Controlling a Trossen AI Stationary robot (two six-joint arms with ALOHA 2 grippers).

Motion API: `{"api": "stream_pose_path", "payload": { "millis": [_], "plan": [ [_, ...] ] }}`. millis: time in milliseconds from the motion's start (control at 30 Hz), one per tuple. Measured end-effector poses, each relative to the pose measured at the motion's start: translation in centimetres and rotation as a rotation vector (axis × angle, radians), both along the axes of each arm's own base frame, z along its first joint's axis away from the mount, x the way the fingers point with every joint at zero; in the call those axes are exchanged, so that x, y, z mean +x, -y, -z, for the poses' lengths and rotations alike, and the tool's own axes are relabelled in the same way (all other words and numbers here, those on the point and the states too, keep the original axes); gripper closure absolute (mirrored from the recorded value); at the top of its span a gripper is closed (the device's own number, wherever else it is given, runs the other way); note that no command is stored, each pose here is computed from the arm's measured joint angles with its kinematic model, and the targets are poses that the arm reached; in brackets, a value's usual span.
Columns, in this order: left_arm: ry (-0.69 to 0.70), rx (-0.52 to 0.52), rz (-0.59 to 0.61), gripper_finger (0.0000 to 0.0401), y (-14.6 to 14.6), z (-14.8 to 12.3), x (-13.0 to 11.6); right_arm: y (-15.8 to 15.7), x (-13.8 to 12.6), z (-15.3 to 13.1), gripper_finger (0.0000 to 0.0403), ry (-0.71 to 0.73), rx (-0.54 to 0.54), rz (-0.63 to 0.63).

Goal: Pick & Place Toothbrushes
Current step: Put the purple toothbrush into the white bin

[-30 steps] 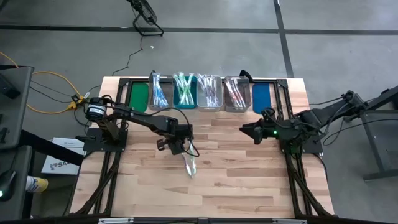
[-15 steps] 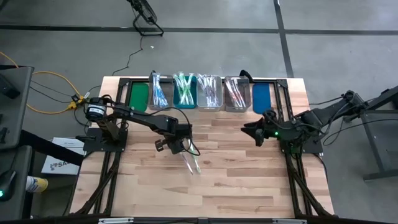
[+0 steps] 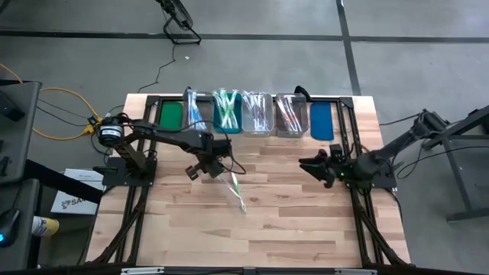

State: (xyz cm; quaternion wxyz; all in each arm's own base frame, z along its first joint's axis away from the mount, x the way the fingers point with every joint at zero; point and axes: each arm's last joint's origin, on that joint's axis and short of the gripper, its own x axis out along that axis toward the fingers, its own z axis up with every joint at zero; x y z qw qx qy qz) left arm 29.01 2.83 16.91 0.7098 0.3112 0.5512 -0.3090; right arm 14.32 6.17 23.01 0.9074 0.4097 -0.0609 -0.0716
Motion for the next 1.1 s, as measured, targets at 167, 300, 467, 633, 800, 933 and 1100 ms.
{"api": "stream_pose_path", "payload": {
  "millis": [167,300,467,633,800,933,1100],
  "plan": [
    [0.023,-0.012,-0.014,0.0393,-0.2,-0.6,-0.2,1.2,-0.6,1.7,0.0227,0.183,-0.137,-0.093],
    [0.03,-0.046,-0.04,0.0393,-0.1,-0.9,-0.2,2.2,-0.8,3.0,0.0227,0.195,-0.22,-0.144],
    [0.029,-0.075,-0.092,0.0393,0.0,-1.3,-0.4,3.1,-1.1,4.3,0.0227,0.153,-0.25,-0.144],
    [0.043,-0.096,-0.159,0.0393,0.0,-2.1,-0.8,3.4,-1.2,5.3,0.0227,0.04,-0.252,-0.145],
    [0.077,-0.124,-0.223,0.0393,0.1,-3.3,-1.2,3.5,-2.0,5.8,0.0227,-0.026,-0.283,-0.184],
    [0.124,-0.141,-0.276,0.0393,0.2,-4.5,-1.5,3.8,-3.0,5.8,0.0227,-0.036,-0.29,-0.185],
    [0.188,-0.172,-0.356,0.0393,0.2,-5.7,-1.8,4.0,-4.0,6.0,0.0227,-0.054,-0.324,-0.186]
  ]
}}
